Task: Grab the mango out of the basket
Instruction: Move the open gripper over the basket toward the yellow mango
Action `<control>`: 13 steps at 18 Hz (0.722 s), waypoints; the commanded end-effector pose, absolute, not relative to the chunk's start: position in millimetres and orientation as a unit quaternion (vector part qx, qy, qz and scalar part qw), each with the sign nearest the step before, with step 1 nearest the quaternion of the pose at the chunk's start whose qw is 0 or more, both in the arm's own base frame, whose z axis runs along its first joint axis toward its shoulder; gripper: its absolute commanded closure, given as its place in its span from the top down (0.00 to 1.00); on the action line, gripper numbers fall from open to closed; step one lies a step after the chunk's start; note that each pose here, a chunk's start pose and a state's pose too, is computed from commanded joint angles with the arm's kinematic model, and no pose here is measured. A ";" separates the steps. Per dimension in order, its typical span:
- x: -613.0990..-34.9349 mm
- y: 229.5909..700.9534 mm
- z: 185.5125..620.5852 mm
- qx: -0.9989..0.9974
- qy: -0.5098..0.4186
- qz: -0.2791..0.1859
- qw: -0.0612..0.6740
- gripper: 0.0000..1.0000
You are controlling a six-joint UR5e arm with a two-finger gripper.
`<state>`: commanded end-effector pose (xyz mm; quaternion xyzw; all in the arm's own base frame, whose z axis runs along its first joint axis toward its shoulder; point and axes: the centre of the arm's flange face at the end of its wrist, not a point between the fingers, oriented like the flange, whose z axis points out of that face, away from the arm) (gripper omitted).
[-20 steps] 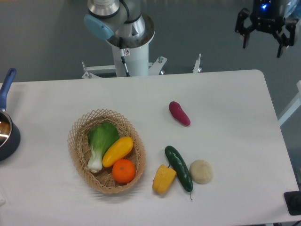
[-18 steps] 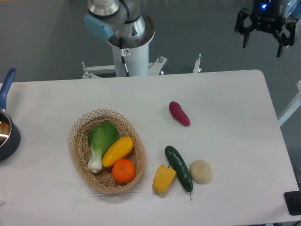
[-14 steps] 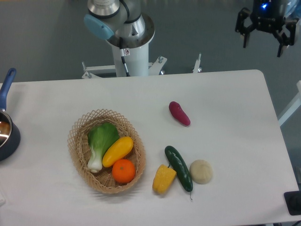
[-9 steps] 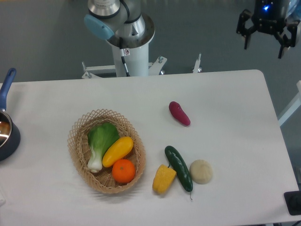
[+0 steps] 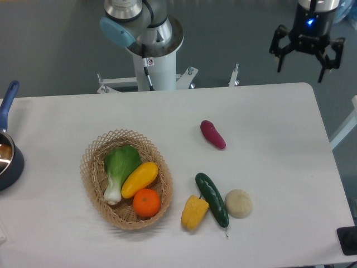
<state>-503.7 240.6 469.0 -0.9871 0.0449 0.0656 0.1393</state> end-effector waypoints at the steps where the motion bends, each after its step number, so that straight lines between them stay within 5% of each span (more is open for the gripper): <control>1: -499.9 248.9 460.6 -0.985 0.050 0.063 0.152 1.00; 13: -404.1 368.1 381.5 -0.985 0.112 -0.030 0.129 1.00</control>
